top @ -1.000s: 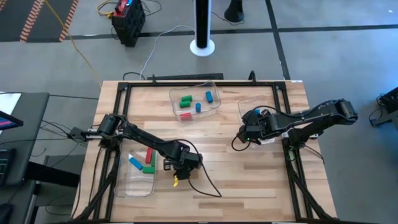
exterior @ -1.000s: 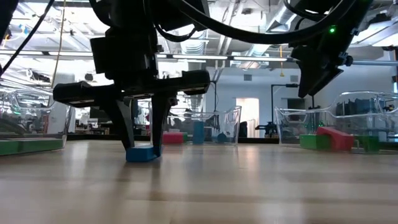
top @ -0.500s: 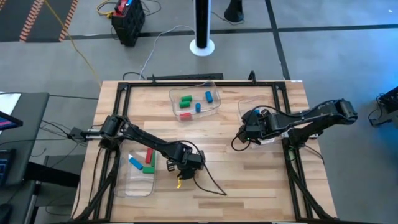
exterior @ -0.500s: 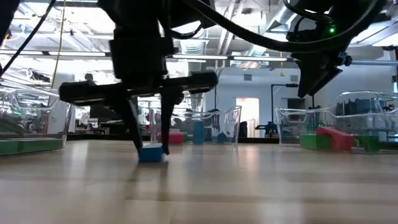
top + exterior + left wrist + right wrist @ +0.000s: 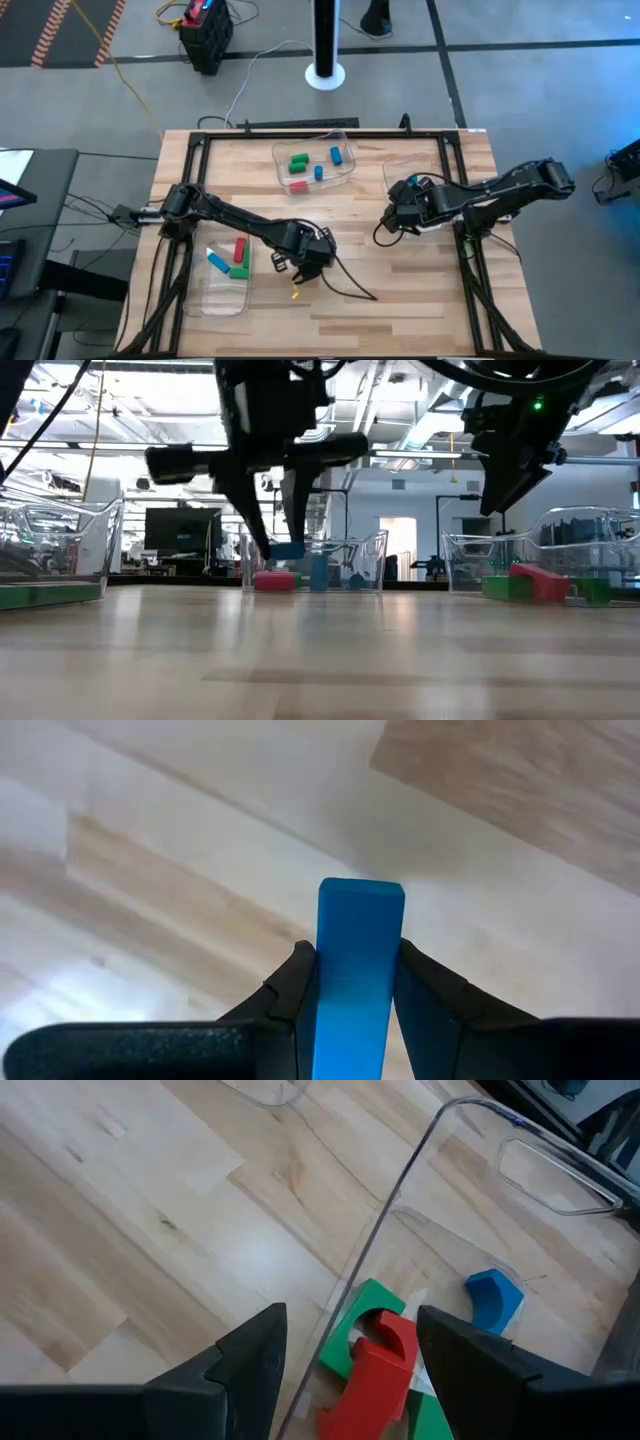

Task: Sort blocks by size
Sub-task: Put the blue rectangle block into the left transparent bin

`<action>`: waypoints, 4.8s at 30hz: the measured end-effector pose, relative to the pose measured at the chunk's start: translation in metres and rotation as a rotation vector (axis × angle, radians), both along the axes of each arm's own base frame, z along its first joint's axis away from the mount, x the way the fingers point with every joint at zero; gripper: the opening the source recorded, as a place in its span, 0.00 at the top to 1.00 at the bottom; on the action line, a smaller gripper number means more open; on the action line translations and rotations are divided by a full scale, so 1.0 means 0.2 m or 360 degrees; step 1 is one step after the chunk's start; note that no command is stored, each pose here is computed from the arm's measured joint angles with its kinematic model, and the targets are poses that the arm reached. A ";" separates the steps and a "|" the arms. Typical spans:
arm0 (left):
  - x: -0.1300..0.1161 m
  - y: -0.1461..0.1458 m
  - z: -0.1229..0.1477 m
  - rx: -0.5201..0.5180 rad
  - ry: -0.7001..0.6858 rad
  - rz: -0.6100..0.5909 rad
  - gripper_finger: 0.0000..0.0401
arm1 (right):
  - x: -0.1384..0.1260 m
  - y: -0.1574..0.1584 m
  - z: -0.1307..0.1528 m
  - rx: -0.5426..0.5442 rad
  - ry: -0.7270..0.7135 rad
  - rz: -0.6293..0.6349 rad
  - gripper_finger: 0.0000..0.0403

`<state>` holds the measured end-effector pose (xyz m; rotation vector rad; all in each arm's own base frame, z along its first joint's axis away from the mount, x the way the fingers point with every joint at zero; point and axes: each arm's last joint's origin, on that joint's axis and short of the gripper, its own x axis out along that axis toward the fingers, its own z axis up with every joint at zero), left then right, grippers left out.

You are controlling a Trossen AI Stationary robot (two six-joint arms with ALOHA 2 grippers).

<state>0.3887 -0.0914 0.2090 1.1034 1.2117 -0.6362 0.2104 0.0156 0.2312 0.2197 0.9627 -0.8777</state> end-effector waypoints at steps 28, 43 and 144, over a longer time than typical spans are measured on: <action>-0.26 0.37 0.70 -0.0280 -0.0255 0.0683 0.75 | 0.01 0.01 0.00 -0.0019 -0.0019 0.0023 0.37; -0.66 0.35 1.09 -0.0753 -0.0633 0.0759 0.75 | 0.02 0.01 0.01 -0.0031 -0.0051 0.0047 0.37; -1.27 0.11 0.07 -0.1024 -0.0165 0.1590 0.71 | 0.05 0.01 -0.05 -0.0047 -0.0138 0.0113 0.37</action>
